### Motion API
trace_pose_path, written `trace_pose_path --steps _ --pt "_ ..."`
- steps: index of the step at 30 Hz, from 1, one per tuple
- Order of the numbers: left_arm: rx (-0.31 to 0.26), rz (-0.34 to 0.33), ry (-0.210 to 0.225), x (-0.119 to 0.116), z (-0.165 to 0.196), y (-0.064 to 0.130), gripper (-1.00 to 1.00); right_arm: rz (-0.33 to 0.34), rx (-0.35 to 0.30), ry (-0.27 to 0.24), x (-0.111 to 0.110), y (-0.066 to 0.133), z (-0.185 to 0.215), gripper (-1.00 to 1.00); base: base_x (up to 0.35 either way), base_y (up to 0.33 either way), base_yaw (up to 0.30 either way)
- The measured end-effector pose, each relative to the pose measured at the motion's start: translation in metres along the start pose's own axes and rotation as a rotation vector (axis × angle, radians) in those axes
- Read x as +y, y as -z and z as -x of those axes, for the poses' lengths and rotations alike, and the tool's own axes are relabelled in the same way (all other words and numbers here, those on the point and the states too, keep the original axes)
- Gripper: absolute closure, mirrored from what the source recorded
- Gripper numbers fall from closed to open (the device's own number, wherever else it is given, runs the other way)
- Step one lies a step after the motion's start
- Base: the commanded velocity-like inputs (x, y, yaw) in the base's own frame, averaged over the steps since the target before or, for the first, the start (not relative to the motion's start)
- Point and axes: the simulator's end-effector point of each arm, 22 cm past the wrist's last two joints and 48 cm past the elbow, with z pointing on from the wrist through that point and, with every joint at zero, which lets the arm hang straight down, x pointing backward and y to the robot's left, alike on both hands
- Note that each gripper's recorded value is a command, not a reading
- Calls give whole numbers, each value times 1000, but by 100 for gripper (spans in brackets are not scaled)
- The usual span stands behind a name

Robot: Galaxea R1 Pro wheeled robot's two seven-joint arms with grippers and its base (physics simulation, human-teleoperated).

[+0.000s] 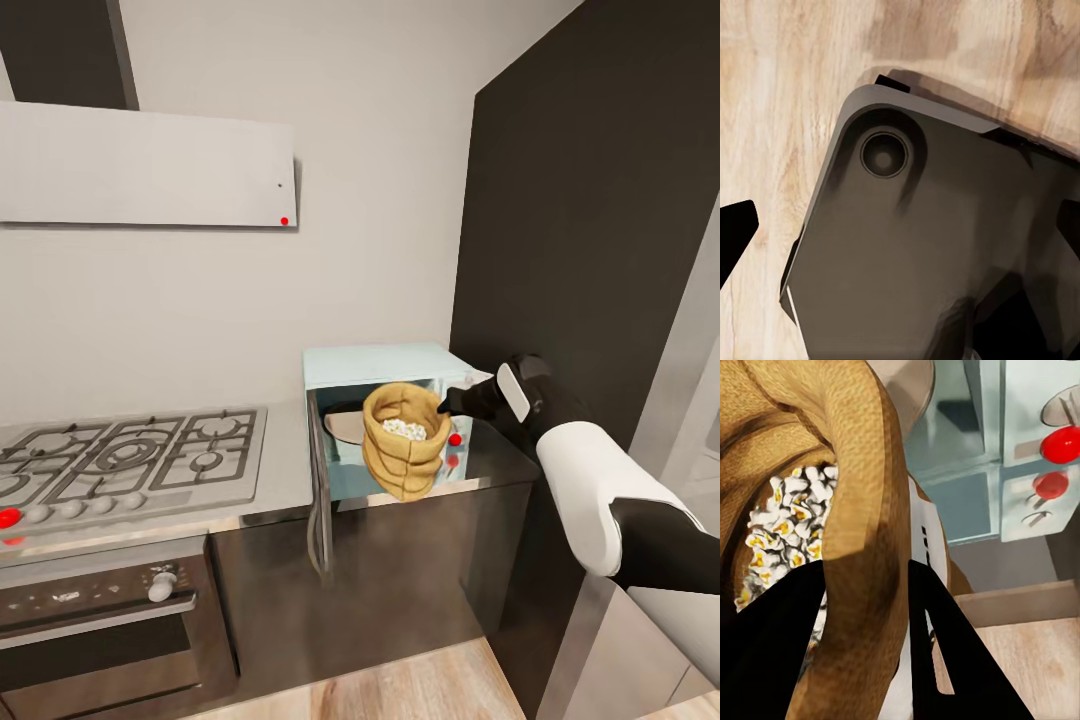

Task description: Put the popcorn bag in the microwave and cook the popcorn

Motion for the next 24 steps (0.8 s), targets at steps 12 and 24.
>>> trace_pose_path --steps 12,24 --pt "0 0 1 0 0 0 -100 10 20 -9 2 -5 -8 100 161 0 0" --pt "0 -1 0 -1 0 0 -100 -6 73 -19 -6 -15 -27 100 0 0 0"
